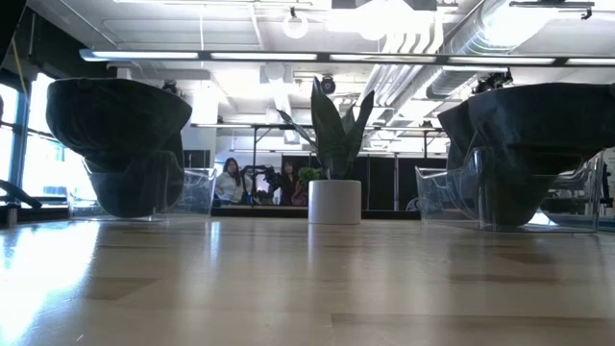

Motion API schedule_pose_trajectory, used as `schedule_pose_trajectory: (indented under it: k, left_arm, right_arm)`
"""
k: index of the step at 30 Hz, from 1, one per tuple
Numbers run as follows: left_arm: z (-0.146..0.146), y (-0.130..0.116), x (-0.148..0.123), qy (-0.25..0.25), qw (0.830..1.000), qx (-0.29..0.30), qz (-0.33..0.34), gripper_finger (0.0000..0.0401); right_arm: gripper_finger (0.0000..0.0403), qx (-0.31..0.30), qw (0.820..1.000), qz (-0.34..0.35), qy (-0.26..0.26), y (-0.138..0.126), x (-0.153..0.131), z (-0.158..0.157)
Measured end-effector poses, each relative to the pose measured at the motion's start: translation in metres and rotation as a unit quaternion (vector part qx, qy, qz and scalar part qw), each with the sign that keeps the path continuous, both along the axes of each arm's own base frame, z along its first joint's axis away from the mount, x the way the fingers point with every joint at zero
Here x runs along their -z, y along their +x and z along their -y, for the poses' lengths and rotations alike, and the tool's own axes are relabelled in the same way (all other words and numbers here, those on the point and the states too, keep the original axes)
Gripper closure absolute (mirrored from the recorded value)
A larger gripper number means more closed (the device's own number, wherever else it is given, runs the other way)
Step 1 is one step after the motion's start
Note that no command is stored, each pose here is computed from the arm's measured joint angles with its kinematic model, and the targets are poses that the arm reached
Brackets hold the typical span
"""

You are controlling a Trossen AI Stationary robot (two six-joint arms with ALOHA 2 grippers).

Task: Pick & Place hat
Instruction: Put the green cap into the left bin

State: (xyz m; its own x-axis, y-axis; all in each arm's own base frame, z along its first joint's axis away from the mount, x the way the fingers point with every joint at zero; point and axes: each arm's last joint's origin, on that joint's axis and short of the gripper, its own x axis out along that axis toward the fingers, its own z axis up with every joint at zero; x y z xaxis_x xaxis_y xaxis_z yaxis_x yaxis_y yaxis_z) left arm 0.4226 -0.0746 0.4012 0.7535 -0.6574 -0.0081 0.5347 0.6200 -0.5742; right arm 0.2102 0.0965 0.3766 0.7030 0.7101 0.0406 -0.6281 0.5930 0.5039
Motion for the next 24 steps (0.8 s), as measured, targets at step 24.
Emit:
schedule_pose_trajectory:
  k: [24]
  left_arm:
    - [-0.001,-0.006,-0.015,-0.019,0.998,0.040,0.047,0.0334]
  right_arm:
    - [0.0392,0.009,0.998,0.024,-0.053,-0.013,-0.002,0.006]
